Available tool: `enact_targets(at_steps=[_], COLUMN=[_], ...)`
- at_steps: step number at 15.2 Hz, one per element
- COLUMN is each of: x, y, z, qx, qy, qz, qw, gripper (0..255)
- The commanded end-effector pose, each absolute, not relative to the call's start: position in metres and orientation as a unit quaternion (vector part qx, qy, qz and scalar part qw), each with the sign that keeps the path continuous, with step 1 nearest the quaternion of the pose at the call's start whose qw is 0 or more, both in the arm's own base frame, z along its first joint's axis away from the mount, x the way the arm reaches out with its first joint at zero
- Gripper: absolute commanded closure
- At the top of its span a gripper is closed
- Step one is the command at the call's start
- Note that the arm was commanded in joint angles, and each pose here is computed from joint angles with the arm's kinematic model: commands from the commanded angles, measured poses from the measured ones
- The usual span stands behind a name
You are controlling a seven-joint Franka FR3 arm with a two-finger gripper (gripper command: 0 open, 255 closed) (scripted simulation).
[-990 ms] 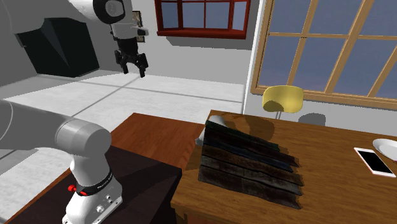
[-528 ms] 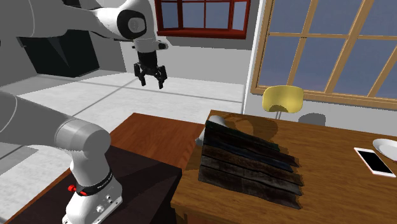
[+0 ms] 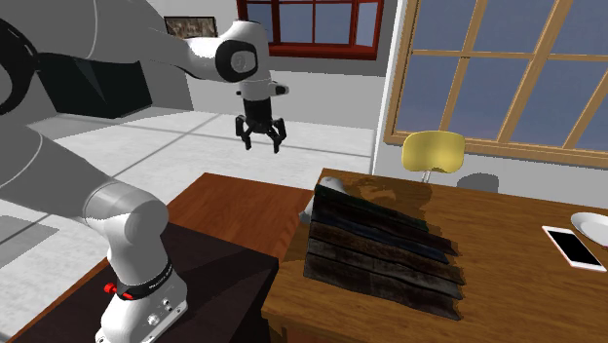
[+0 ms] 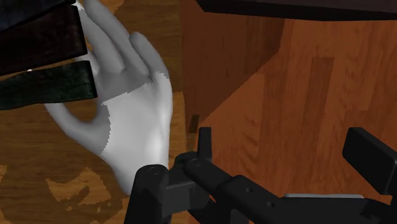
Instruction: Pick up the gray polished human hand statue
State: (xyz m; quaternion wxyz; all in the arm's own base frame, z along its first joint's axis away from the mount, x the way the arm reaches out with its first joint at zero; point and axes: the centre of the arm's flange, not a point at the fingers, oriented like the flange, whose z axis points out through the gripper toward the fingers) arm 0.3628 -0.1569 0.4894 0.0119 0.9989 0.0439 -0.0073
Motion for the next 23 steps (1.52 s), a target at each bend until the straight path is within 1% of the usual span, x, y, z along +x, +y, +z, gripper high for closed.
enact_targets(at_steps=[1, 23], x=[0.369, 0.452], y=[-0.178, -0.406], z=[0.472, 0.332], qx=[0.998, 0.987], qy=[0.052, 0.133], qz=[-0.012, -0.067], qw=[0.017, 0.066], gripper=[0, 0])
